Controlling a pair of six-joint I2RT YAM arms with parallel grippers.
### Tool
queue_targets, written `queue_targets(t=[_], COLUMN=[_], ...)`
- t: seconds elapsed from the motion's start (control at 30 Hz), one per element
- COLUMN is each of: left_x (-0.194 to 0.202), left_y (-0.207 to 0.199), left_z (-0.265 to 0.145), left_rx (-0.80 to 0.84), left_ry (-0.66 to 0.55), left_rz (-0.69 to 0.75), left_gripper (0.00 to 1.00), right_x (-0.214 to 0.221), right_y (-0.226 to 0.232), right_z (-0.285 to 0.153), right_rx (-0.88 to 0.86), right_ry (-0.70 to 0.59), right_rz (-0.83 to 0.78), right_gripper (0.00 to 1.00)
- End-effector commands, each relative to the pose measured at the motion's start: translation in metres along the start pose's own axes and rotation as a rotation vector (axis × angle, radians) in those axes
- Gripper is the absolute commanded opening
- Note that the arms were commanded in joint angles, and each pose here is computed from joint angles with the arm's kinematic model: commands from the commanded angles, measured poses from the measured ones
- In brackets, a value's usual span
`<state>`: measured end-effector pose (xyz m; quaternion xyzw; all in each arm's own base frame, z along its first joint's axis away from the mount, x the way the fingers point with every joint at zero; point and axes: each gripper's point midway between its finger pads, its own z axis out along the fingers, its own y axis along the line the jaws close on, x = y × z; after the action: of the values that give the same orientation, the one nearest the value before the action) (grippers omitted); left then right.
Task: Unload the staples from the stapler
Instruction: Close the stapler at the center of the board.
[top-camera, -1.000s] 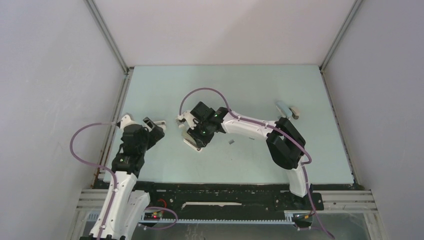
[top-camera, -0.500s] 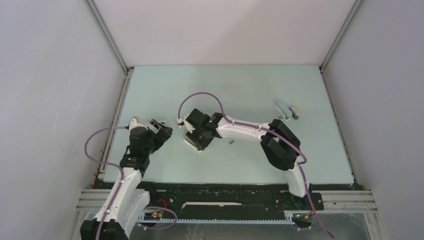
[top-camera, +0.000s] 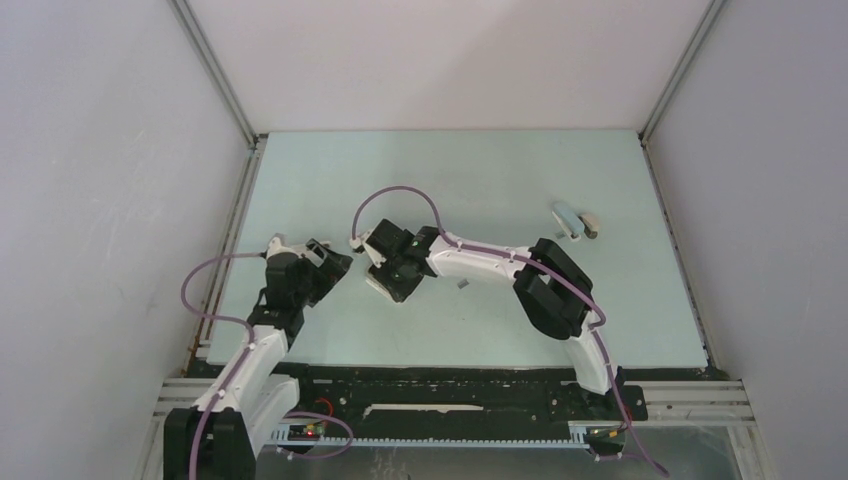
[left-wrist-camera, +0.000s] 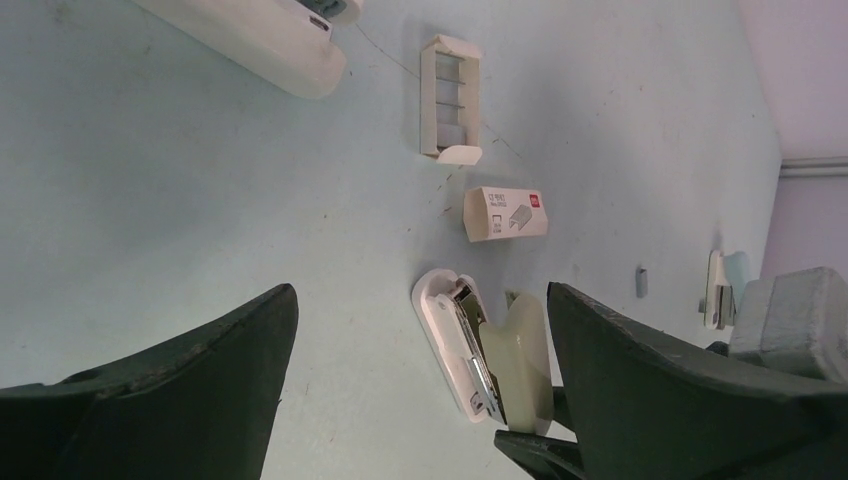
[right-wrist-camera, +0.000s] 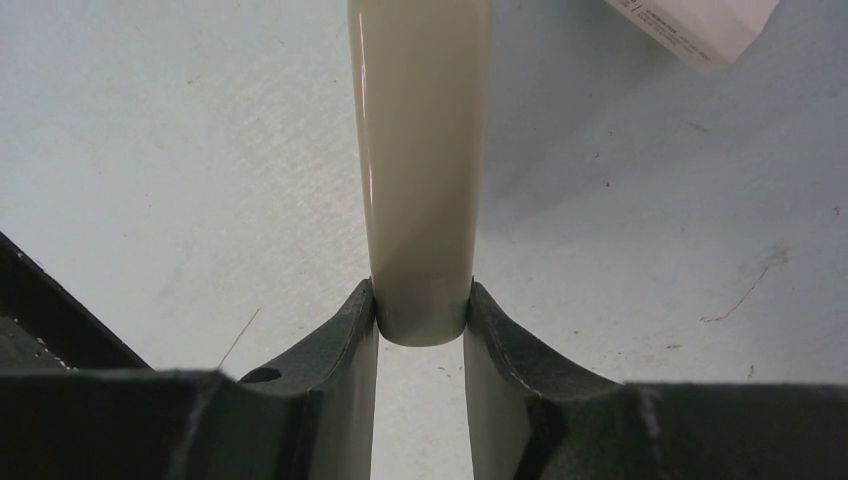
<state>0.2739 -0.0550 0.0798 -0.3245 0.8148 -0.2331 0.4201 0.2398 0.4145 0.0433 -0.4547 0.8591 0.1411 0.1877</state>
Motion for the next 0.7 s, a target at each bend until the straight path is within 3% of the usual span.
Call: queue_targets(t=[0.0,0.67], left_x=[0.005,0.033], left_y=[-0.006,-0.012], left_z=[0.007,0.028], left_rx=[0.057,0.110], left_ry=[0.014,0.150], left_rz=[-0.016,-0.035], left_gripper=[1.00,1.00], right_x=[-0.014,-0.018], right_y=[0.004,0.006], right_z=[0.000,0.009], right_rx=[0.009,0.007], right_ry=[-0.025,-0.014], right_rz=[0.004,0.005], right_gripper=[0.15,0.23])
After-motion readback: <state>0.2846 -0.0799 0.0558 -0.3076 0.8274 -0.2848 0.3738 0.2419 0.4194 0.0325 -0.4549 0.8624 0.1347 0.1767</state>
